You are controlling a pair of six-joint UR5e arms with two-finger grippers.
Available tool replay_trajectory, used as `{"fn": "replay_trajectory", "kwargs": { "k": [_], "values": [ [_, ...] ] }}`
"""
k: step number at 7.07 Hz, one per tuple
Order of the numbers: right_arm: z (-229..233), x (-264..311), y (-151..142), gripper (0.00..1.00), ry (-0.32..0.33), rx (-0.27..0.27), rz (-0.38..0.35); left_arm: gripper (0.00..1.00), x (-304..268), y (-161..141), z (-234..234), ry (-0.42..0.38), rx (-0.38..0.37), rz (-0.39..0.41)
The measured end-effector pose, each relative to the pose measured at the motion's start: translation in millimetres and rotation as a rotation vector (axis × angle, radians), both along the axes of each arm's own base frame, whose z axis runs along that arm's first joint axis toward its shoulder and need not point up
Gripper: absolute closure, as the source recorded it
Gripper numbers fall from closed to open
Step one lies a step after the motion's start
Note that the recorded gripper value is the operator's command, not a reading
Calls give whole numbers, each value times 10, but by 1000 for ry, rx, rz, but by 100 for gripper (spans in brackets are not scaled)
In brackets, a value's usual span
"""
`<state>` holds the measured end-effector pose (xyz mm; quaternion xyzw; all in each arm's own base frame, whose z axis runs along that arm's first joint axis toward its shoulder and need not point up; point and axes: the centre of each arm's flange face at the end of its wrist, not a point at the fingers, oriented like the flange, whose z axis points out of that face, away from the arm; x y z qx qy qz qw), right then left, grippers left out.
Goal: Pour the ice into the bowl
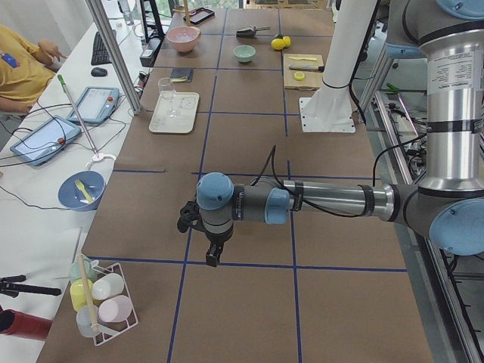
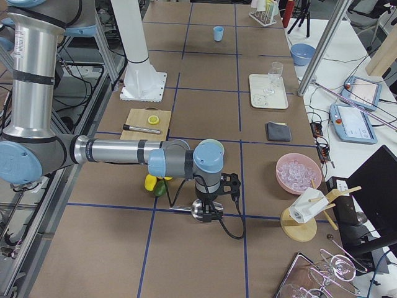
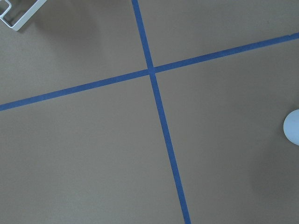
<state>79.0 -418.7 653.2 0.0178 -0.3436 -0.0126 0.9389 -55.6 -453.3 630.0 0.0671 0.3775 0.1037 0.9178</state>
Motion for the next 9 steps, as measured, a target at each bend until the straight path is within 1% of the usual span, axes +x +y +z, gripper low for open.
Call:
{"fn": "replay_trajectory", "kwargs": {
  "k": [3,6,9],
  "values": [
    [24,2,20,0,0,5,-8,0,0,-5,-12,0,3,0],
    [13,-12,22,0,-15,0,-2,0,0,-5,-13,0,3,0],
    [-16,-23,3,0,-12,8,-3,0,1,-4,-10,1,2,0]
  ]
}}
